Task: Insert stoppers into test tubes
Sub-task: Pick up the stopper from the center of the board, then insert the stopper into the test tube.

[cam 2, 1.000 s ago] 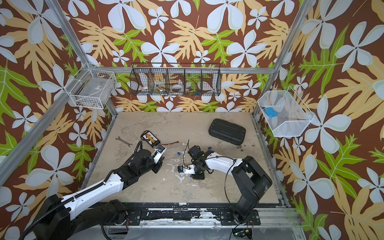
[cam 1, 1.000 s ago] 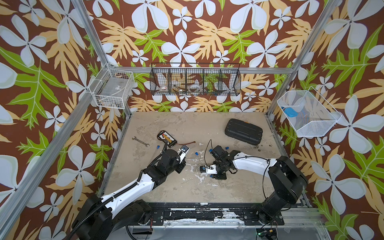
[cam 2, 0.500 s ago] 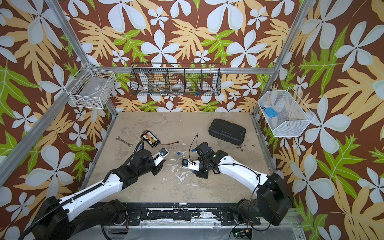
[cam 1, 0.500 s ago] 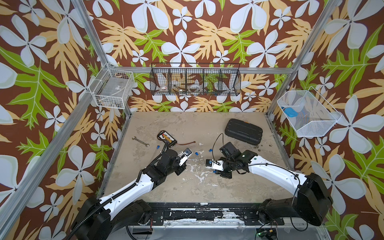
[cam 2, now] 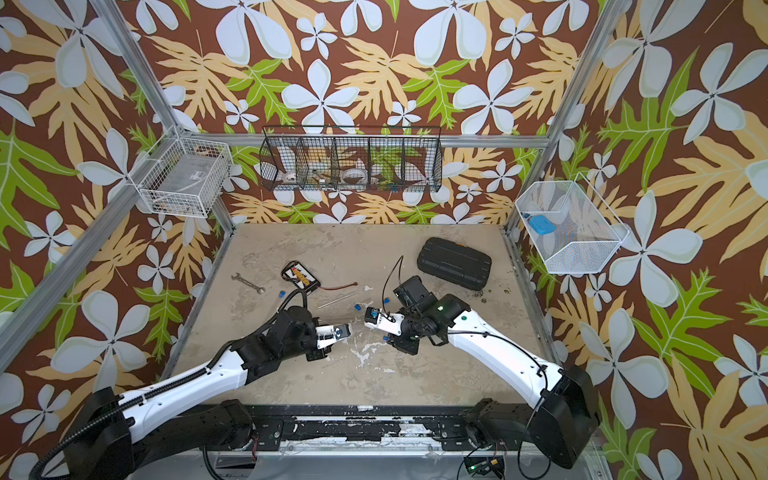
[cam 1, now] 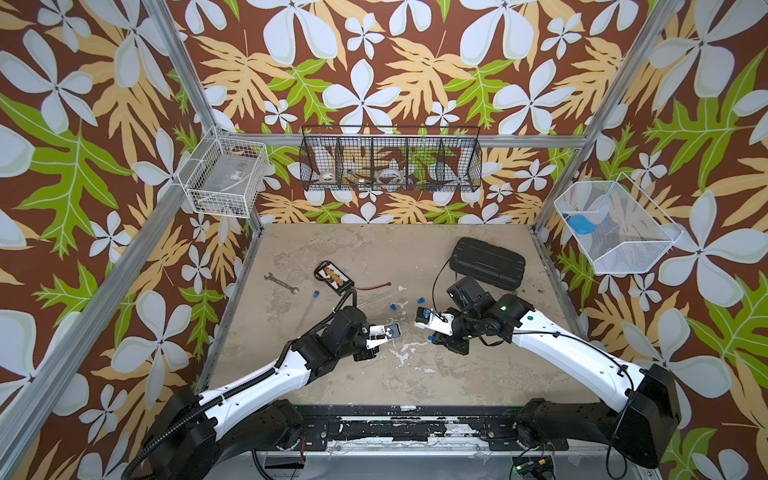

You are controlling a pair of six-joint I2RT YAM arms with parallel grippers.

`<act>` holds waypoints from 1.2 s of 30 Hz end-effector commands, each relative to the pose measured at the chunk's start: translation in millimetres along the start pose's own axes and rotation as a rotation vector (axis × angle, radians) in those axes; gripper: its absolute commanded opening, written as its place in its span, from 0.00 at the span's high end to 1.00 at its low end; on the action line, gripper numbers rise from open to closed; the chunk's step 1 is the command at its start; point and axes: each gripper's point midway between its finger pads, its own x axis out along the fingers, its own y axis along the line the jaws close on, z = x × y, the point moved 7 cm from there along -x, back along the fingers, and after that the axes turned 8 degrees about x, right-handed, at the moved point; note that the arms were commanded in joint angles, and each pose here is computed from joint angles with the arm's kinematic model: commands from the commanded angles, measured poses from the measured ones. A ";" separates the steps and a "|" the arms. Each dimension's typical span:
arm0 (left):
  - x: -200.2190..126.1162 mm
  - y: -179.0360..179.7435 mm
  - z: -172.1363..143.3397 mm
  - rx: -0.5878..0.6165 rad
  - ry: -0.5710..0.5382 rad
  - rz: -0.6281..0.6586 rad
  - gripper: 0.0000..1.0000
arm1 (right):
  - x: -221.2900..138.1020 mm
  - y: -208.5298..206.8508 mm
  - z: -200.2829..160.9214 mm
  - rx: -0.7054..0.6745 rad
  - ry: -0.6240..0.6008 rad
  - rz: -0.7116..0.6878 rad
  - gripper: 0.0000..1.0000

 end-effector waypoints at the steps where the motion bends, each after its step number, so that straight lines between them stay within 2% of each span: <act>1: 0.1 0.1 2.7 0.096 0.016 0.002 1.00 | -3.9 3.4 9.4 0.028 -0.022 0.031 0.88; 12: 5.4 1.0 0.3 0.128 0.077 0.011 1.00 | -5.9 3.7 27.8 0.003 -0.040 0.062 0.88; 36: 4.7 3.4 3.2 0.119 0.079 0.025 1.00 | 10.5 -0.4 44.2 -0.023 -0.015 0.075 0.89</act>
